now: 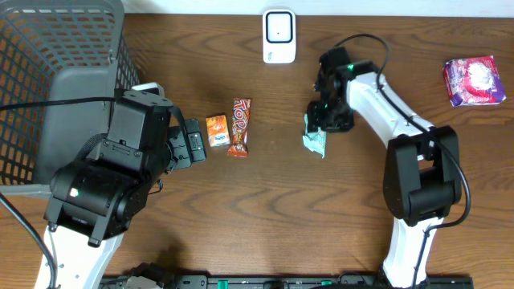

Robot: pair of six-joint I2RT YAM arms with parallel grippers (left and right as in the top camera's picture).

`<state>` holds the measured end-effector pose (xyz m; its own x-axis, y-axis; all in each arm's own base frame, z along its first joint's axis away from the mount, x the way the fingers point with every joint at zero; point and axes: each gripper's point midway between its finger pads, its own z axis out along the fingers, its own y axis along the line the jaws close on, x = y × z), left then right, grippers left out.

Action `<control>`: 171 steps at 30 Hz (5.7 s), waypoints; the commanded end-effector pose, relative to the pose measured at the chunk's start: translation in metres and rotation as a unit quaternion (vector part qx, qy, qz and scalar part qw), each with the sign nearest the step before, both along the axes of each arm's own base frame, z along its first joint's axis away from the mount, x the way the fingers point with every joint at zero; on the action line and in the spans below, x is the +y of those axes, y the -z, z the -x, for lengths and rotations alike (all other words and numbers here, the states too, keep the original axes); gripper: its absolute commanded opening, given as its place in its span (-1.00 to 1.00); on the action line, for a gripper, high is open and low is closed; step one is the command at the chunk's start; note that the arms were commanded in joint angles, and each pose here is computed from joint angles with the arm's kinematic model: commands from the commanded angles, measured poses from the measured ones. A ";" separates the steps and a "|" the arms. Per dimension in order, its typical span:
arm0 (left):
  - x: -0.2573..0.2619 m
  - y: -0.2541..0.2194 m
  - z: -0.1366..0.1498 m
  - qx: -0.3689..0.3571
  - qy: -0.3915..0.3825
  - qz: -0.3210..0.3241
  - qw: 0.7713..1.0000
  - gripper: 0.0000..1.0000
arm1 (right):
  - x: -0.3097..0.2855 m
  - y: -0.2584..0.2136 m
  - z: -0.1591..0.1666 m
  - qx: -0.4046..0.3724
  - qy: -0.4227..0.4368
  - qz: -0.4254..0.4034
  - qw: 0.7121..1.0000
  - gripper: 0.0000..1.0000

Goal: Scan the item barcode
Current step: 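Lift the mint-green packet and hold it before the white scanner, then carry the mint-green packet right and place it beside the purple package, then reach the right gripper to the brown TOP bar and grasp it, then lift the brown TOP bar and hold it before the white scanner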

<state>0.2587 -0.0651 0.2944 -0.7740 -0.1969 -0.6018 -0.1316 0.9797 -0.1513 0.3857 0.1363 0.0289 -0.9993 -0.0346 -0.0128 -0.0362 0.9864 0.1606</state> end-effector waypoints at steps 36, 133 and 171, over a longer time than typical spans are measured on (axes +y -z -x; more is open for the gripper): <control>0.002 -0.001 0.000 -0.002 -0.004 -0.001 1.000 0.96 | 0.075 -0.125 -0.213 -0.439 0.060 -0.087 0.892 -0.98; 0.002 -0.001 0.000 -0.002 -0.004 -0.001 1.000 0.96 | 0.196 0.058 -0.007 0.040 -0.012 -0.182 0.982 -0.97; 0.002 -0.001 0.000 -0.002 -0.003 -0.001 1.000 0.96 | 0.070 -0.099 -0.230 -0.300 0.128 -0.207 0.923 -0.98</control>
